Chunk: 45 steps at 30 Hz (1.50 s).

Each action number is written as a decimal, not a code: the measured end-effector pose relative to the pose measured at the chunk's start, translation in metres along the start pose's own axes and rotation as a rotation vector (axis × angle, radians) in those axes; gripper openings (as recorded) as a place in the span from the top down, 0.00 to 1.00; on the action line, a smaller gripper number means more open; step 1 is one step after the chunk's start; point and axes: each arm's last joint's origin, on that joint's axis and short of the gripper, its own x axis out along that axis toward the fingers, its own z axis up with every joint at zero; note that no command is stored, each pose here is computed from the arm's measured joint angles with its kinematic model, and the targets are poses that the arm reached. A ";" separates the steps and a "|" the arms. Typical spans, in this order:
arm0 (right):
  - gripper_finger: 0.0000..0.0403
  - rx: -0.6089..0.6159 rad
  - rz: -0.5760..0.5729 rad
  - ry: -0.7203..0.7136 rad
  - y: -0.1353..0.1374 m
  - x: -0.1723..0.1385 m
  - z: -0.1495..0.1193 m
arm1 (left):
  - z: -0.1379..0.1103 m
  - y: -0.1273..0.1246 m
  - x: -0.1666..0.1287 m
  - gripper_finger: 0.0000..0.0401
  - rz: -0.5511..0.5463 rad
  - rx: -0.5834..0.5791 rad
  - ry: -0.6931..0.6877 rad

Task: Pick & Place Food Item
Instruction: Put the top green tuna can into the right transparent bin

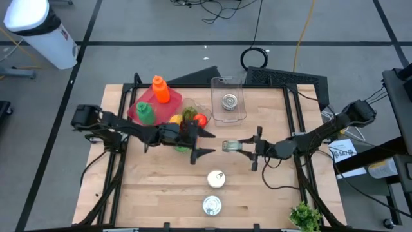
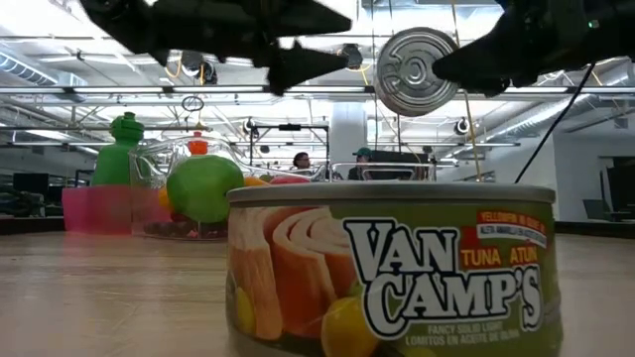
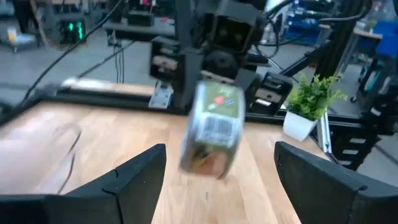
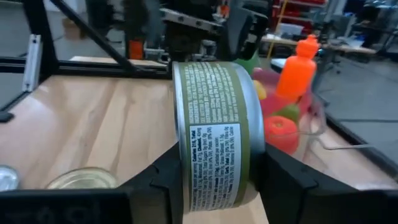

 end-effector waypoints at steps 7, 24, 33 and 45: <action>0.65 -0.010 -0.004 -0.053 0.000 0.000 0.005 | 0.002 -0.007 0.035 0.24 0.028 0.114 0.001; 0.65 0.016 0.039 -0.098 0.001 0.000 0.010 | 0.001 -0.004 0.050 0.59 0.065 0.125 -0.004; 0.29 -0.023 -0.065 -0.090 -0.003 -0.001 0.010 | 0.044 0.026 0.051 0.59 0.124 -0.011 0.077; 0.11 -0.067 -0.470 -0.100 -0.019 -0.013 0.024 | 0.100 0.166 0.027 0.59 0.340 -0.327 0.141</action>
